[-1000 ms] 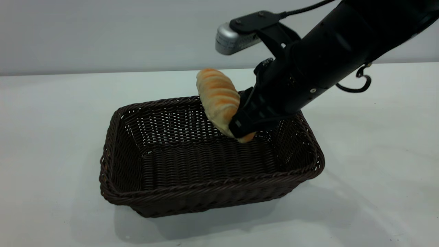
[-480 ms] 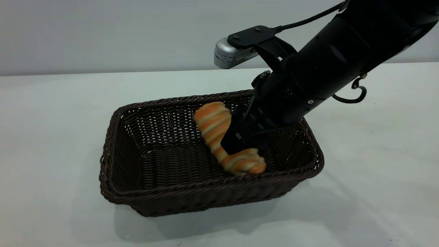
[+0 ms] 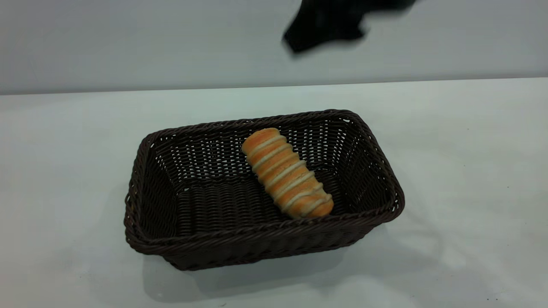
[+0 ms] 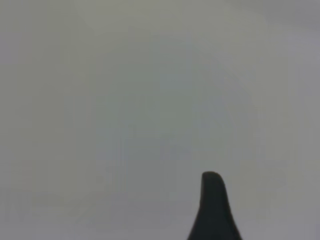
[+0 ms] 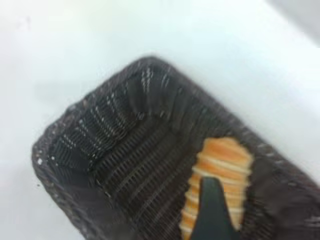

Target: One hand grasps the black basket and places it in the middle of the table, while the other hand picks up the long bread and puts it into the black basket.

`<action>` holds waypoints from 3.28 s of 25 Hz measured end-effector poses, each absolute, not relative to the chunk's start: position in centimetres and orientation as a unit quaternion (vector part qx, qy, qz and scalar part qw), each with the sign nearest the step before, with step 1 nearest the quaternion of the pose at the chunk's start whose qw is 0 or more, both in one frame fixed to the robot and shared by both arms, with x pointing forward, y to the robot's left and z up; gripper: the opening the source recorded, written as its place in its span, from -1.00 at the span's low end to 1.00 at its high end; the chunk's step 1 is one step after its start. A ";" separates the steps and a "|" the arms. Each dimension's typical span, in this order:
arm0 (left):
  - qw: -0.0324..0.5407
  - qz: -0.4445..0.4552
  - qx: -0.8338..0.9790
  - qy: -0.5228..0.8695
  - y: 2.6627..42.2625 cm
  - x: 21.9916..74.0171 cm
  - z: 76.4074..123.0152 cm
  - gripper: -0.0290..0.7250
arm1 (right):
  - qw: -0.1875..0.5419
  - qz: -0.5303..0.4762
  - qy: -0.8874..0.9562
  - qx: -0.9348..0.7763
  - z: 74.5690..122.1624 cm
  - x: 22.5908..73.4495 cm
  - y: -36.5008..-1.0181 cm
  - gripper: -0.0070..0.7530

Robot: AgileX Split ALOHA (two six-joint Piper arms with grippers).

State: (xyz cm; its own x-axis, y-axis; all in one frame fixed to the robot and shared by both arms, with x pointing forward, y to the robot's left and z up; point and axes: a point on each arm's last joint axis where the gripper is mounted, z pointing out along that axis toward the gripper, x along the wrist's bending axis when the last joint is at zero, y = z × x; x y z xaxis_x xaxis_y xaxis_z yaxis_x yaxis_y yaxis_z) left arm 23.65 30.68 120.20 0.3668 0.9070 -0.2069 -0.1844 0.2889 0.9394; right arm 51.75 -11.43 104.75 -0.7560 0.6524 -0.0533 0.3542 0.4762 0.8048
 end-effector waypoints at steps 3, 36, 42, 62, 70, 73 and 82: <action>0.669 0.403 0.474 0.407 30.7 23.6 119.9 0.65 | 0.198 0.406 0.842 0.296 108.2 49.2 -13.2 0.34; 0.352 0.285 0.697 0.556 32.1 22.1 105.6 0.52 | 0.162 0.339 0.854 0.359 104.3 26.3 -26.9 0.09; 0.339 0.282 0.707 0.554 32.0 22.3 104.0 0.52 | 0.180 0.360 0.846 0.351 104.4 25.4 -27.5 -0.02; 0.349 0.253 0.715 0.551 31.3 22.5 103.3 0.52 | 0.208 0.399 0.826 0.340 104.3 23.7 -28.4 -0.37; 0.349 0.252 0.715 0.551 31.3 22.5 103.3 0.52 | 0.208 0.400 0.825 0.340 104.3 23.7 -28.4 -0.38; 0.349 0.252 0.715 0.551 31.3 22.5 103.3 0.52 | 0.208 0.400 0.825 0.340 104.3 23.7 -28.4 -0.38; 0.349 0.252 0.715 0.551 31.3 22.5 103.3 0.52 | 0.208 0.400 0.825 0.340 104.3 23.7 -28.4 -0.36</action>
State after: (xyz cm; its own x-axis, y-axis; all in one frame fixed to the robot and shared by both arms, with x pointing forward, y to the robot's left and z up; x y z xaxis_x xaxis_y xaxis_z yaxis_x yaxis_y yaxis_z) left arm 22.50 31.31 103.28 0.2665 0.9635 -0.0238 0.6118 -0.1501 0.7766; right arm 23.70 -28.43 104.30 -0.6821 0.7278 -0.0713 0.3955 0.4491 0.8012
